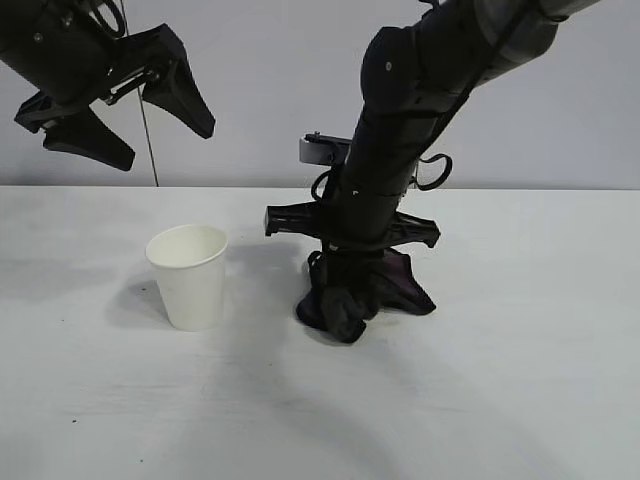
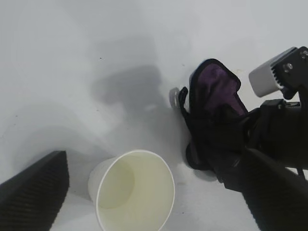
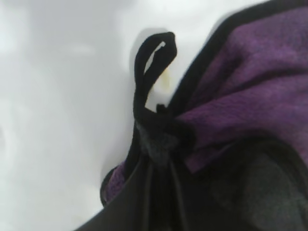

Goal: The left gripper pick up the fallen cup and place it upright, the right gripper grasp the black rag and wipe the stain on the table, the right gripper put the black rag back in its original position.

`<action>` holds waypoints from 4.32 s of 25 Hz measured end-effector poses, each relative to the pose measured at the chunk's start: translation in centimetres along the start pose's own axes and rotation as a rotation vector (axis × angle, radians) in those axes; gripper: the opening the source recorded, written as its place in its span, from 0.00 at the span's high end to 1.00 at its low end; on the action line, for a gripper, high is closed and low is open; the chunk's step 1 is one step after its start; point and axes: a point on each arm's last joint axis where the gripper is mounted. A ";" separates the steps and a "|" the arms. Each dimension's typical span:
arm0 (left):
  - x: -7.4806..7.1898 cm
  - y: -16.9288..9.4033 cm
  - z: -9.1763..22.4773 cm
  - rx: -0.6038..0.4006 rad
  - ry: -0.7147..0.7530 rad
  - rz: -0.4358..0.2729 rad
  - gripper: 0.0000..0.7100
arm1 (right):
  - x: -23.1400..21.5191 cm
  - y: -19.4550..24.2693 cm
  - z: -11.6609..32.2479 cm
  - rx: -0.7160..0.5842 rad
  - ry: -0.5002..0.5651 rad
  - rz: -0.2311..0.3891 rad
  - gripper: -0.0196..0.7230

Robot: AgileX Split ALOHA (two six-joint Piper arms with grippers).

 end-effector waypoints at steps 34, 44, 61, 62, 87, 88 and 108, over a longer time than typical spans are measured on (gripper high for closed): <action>0.0 0.0 0.0 0.001 0.002 -0.002 0.02 | -5.9 -0.5 -3.7 0.062 -0.016 0.152 0.93; 0.0 0.0 0.0 0.001 0.002 -0.002 0.02 | -4.0 -1.1 1.9 0.096 -0.088 0.132 0.93; 0.0 0.0 0.0 0.001 0.002 -0.002 0.02 | -7.1 -1.5 1.2 0.005 0.088 0.141 0.93; 0.0 0.0 0.0 0.001 0.002 -0.002 0.02 | -8.3 -1.7 1.0 0.002 0.108 0.155 0.93; 0.2 0.0 -0.3 -0.029 0.002 -0.025 0.02 | -15.5 -9.7 1.4 -0.070 0.201 0.245 0.08; 0.2 0.0 -0.3 -0.029 0.002 -0.025 0.02 | -15.3 -10.3 1.4 -0.077 0.208 0.235 0.07; 0.3 0.0 -0.3 -0.035 0.002 -0.029 0.02 | -12.5 -16.3 1.8 -0.145 0.250 0.030 0.08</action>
Point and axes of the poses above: a point on each arm's last joint axis where the gripper is mounted, y pointing out along that axis toward the gripper, x along the wrist's bending axis when the last joint is at zero, z = x × y, and after that the axes turned 11 degrees about y, right-handed
